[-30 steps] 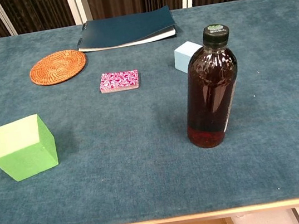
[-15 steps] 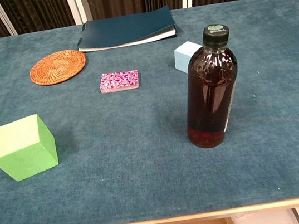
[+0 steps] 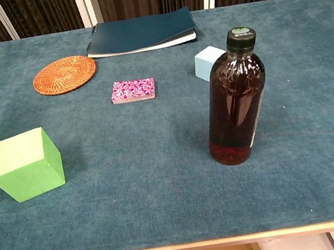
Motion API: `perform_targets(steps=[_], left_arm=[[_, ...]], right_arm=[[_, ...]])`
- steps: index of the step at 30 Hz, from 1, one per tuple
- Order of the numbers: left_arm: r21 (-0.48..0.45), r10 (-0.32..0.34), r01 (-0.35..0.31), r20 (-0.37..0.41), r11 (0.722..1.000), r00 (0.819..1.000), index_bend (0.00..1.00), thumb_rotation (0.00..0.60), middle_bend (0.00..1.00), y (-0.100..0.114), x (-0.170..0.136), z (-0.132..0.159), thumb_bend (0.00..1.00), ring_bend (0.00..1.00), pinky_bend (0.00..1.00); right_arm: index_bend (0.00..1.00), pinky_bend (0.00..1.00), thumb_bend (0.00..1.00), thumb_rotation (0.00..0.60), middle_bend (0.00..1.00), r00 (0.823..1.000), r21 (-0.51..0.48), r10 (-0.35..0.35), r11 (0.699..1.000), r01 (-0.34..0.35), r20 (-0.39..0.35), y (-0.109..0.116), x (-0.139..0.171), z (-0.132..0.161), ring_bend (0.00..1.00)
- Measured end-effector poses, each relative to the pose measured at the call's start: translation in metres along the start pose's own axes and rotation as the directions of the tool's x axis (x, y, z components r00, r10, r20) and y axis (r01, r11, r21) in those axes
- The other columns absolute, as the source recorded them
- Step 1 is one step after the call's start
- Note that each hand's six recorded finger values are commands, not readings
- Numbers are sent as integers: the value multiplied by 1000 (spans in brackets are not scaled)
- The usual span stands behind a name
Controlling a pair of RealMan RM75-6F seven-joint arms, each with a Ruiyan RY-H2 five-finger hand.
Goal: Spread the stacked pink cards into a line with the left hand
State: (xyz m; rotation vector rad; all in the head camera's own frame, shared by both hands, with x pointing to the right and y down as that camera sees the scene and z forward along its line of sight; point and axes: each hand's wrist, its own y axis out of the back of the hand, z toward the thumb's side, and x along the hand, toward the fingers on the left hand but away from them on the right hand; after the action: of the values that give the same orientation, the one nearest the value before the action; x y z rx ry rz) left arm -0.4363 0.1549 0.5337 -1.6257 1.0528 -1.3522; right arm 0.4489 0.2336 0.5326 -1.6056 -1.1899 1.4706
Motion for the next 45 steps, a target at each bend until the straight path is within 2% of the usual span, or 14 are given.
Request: perform_targets(steps=[6, 10, 17, 22, 27, 30, 35, 41, 45], left_arm=[[-26, -89, 92, 95, 995, 992, 263, 600, 129, -8, 71, 46, 127, 44, 6], [-40, -122, 126, 105, 991, 987, 290, 600, 135, -16, 109, 71, 126, 45, 9], [-18, -209, 212, 104, 977, 972, 300, 600, 132, -50, 173, 129, 126, 44, 9], [-44, -312, 317, 95, 947, 945, 304, 600, 126, -76, 193, 161, 118, 43, 6], [13, -385, 386, 106, 922, 917, 331, 600, 125, -96, 206, 208, 110, 41, 4], [55, -403, 399, 98, 915, 910, 333, 600, 124, -107, 209, 229, 110, 41, 3], [77, -423, 418, 73, 905, 903, 339, 600, 123, -120, 213, 247, 110, 41, 2], [120, -430, 424, 28, 898, 902, 358, 600, 125, -131, 220, 260, 110, 41, 0], [112, -437, 434, 9, 894, 899, 367, 600, 126, -140, 222, 262, 112, 41, 0]], right_arm=[[42, 185, 234, 600, 50, 1000, -9, -2, 1000, 2, 5, 1, 0, -1, 128], [52, 185, 234, 600, 50, 1000, -8, 4, 1000, -4, 4, 0, 0, -1, 129], [56, 185, 234, 600, 50, 1000, -9, 3, 1000, -3, 5, 0, -1, -1, 129], [57, 185, 233, 600, 50, 1000, -10, 6, 1000, -6, 3, 0, -1, -1, 129], [57, 185, 234, 600, 50, 1000, -13, 4, 1000, -4, 4, 0, -2, -1, 128], [58, 185, 234, 600, 50, 1000, -16, 5, 1000, -5, 4, 0, -2, -1, 129], [58, 185, 234, 600, 50, 1000, -18, 5, 1000, -5, 5, 0, -2, -2, 129], [59, 185, 234, 600, 50, 1000, -30, 2, 1000, -2, 9, 2, -2, -4, 129], [59, 185, 234, 600, 50, 1000, -35, 3, 999, -2, 11, 2, -1, -5, 129]])
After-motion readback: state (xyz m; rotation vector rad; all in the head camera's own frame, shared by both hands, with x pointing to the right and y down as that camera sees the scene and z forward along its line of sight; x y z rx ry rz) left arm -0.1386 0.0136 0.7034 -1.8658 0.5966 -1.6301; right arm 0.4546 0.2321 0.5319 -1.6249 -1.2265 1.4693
